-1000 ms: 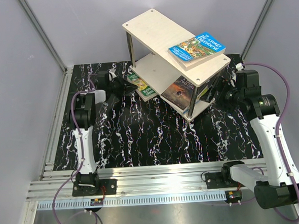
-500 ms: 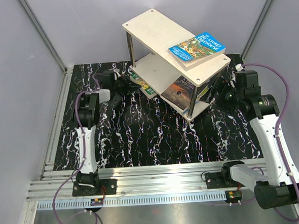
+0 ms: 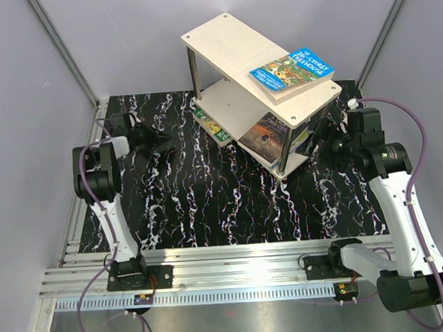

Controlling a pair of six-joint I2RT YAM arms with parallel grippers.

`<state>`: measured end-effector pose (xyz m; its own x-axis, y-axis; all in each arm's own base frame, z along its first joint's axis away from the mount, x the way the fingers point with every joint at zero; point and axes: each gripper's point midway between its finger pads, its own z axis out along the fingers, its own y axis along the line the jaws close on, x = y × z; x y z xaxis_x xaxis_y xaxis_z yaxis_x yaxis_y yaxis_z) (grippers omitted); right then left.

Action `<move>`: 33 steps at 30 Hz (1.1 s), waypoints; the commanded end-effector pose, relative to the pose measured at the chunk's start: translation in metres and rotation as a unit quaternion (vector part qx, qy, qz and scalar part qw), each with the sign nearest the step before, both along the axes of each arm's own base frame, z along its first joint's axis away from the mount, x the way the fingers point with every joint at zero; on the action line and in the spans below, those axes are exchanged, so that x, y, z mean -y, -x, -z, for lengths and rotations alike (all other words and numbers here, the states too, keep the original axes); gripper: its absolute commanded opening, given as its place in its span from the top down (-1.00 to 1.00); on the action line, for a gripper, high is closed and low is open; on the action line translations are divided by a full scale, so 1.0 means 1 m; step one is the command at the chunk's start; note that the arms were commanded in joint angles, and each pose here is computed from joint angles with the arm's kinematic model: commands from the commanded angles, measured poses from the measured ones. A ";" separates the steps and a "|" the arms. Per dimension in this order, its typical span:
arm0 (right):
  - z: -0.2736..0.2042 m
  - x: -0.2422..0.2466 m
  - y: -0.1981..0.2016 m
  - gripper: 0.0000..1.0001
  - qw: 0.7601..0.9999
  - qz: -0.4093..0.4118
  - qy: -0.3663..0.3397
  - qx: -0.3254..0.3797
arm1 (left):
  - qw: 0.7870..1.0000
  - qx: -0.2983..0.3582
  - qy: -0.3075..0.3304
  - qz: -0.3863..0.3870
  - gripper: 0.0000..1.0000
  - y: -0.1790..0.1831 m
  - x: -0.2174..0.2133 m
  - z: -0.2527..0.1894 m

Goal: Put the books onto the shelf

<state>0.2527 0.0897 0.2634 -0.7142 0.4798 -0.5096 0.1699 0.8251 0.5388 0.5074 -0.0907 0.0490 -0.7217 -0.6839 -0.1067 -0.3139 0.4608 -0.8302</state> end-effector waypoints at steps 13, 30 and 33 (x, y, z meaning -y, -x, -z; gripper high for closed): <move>0.002 -0.010 -0.001 -0.75 0.999 -0.032 -0.012 0.005 | 0.993 0.120 0.015 -0.005 -0.97 -0.093 0.050 -0.041; 0.029 -0.003 -0.007 -0.76 0.998 0.020 -0.011 -0.055 | 0.990 0.106 0.058 -0.073 -0.95 -0.170 0.051 0.006; 0.033 -0.005 -0.013 -0.75 0.998 0.021 -0.018 -0.059 | 0.988 0.111 0.075 -0.073 -0.95 -0.168 0.057 0.010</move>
<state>0.2535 0.0942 0.2279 -0.7695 0.5078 -0.3873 0.2651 0.8057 0.5298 0.6775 -0.1400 0.0647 -0.5803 -0.7986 -0.1596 -0.1496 0.2971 -0.9430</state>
